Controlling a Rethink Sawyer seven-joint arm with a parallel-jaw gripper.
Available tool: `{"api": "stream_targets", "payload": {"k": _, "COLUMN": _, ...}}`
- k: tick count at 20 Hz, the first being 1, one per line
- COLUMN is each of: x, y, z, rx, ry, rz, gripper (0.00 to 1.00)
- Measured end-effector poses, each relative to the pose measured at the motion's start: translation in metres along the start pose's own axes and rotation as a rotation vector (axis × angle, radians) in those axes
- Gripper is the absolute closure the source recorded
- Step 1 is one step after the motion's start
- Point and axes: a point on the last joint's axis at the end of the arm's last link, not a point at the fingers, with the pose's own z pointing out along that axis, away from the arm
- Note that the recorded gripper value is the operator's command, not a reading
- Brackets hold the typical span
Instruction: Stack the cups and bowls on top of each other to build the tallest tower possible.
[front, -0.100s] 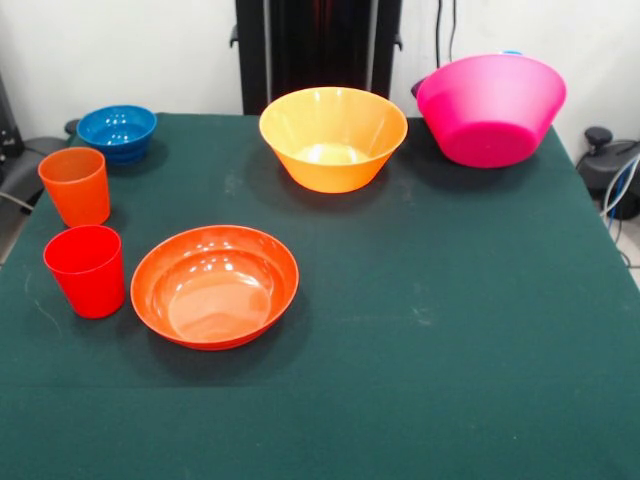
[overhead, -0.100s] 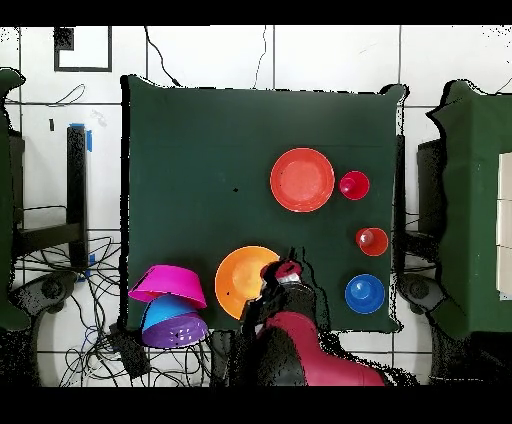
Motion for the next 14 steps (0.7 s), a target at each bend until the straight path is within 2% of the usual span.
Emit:
{"api": "stream_targets", "payload": {"k": 3, "x": 0.018, "y": 0.012, "z": 0.002, "rx": -0.052, "ry": 0.031, "rz": -0.052, "gripper": 0.00}}
{"api": "stream_targets", "payload": {"k": 5, "x": 0.024, "y": 0.016, "z": 0.003, "rx": -0.069, "ry": 0.050, "rz": -0.074, "gripper": 0.00}}
{"api": "stream_targets", "payload": {"k": 9, "x": 0.050, "y": 0.021, "z": 0.003, "rx": -0.112, "ry": 0.101, "rz": -0.131, "gripper": 0.00}}
{"api": "stream_targets", "payload": {"k": 11, "x": 0.057, "y": 0.022, "z": 0.002, "rx": -0.129, "ry": 0.108, "rz": -0.143, "gripper": 0.00}}
{"api": "stream_targets", "payload": {"k": 12, "x": 0.065, "y": 0.024, "z": 0.002, "rx": -0.155, "ry": 0.113, "rz": -0.152, "gripper": 0.00}}
{"api": "stream_targets", "payload": {"k": 14, "x": 0.072, "y": 0.025, "z": 0.002, "rx": -0.176, "ry": 0.117, "rz": -0.156, "gripper": 0.00}}
